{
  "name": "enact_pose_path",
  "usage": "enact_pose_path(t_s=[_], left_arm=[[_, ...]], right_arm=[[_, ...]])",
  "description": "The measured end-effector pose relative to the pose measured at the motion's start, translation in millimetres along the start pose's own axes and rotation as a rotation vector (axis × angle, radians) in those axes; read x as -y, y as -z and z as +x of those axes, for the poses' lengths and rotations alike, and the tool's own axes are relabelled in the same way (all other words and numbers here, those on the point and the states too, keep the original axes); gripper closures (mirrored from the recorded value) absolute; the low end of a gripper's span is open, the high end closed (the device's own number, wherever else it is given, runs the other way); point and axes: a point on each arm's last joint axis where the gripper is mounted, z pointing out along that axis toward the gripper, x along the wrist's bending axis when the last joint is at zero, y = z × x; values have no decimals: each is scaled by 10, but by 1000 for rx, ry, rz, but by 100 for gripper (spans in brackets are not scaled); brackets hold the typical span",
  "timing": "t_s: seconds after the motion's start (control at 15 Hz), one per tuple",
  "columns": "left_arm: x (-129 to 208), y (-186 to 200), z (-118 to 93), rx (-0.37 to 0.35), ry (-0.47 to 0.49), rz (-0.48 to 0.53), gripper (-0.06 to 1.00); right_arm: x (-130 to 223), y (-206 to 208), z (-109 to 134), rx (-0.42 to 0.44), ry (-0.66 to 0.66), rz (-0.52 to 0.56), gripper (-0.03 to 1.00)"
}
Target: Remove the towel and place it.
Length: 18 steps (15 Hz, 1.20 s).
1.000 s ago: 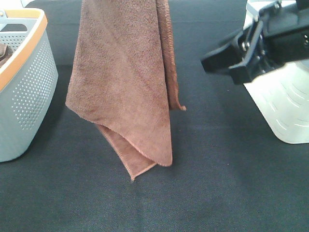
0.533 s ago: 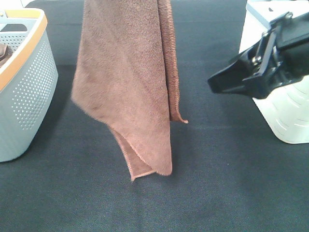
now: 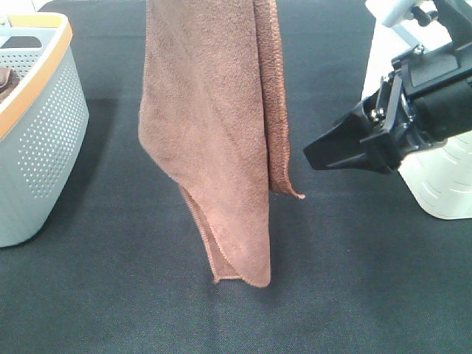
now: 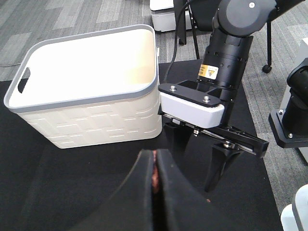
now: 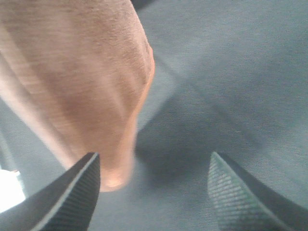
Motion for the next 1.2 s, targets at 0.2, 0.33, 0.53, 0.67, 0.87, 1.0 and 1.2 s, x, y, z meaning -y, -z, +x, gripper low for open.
enact_pose_path(t_s=[0.2, 0.33, 0.53, 0.67, 0.87, 1.0, 1.2], left_arm=[[-17, 0, -9, 10, 8, -19, 94], [-20, 0, -10, 11, 9, -22, 94], [-25, 0, -13, 14, 11, -28, 94], [-30, 0, -15, 17, 14, -33, 94], [-38, 0, -19, 21, 17, -42, 94], [-50, 1, -25, 28, 22, -54, 94], [-50, 1, -25, 28, 23, -55, 94]], right_arm=[[6, 1, 30, -34, -6, 7, 35], [-9, 2, 46, -51, -10, -10, 35], [65, -64, 7, -24, -7, -15, 35], [60, -80, -24, 0, -5, -26, 35], [57, -112, -36, -11, -20, -28, 35], [79, -220, -103, -12, -35, -7, 35], [75, -257, -124, -16, -32, -14, 35]])
